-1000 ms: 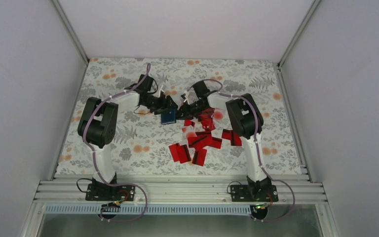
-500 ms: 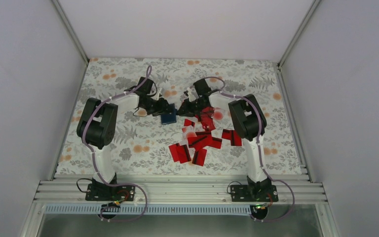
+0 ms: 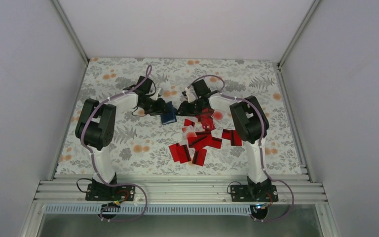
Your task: Put the credit cards into the card holder
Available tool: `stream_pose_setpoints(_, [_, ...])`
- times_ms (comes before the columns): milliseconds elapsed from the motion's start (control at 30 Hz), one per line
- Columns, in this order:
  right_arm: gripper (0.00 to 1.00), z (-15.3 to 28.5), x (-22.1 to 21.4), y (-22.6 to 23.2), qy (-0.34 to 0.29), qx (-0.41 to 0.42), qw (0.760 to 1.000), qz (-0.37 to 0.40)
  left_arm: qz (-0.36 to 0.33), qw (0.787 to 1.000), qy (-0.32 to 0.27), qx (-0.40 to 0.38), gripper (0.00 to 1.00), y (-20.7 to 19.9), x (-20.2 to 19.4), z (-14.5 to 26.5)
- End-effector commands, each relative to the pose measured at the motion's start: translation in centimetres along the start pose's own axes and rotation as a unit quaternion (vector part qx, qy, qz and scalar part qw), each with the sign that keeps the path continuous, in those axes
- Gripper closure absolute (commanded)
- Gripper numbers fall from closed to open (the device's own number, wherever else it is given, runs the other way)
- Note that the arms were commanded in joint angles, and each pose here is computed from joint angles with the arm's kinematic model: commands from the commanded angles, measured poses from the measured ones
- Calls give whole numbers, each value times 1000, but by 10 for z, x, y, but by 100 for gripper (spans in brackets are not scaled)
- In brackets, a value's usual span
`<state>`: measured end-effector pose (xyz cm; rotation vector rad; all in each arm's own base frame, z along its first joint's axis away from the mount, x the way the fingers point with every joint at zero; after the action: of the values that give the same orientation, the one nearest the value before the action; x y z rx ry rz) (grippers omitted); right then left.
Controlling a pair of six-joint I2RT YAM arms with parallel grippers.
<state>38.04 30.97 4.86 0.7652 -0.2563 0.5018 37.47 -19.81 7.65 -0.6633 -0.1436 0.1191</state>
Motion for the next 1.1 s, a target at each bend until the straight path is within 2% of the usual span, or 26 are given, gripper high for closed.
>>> stream_pose_setpoints(0, [67,-3,-9,-9,22,-68,996,51,-18,1000,-1,8,64,1,2,6])
stream_pose_setpoints(200, [66,-11,-2,-10,28,-89,992,83,-17,1000,14,17,68,12,-1,-2])
stream_pose_setpoints(533, [54,-27,18,4,28,-149,977,151,-26,999,25,23,69,15,0,-4])
stream_pose_setpoints(700, [53,-30,25,-7,28,-205,964,165,-31,999,37,23,69,17,-2,-7])
stream_pose_setpoints(833, [54,-14,37,-9,10,-250,953,169,-34,998,44,31,69,23,-3,-14])
stream_pose_setpoints(1067, [56,5,48,-7,-15,-284,944,166,-30,997,49,48,70,35,-1,-25])
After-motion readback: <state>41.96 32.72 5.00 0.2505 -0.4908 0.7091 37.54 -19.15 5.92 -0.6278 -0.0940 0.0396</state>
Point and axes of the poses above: each gripper's point midway between its finger pads, its own z axis back along the fingers, its own y axis along the line the jaws close on, x = y × z, the point moved 3 cm from there along z, back along the fingers, and after that the axes turned 12 degrees about z, right-handed, at the moved point
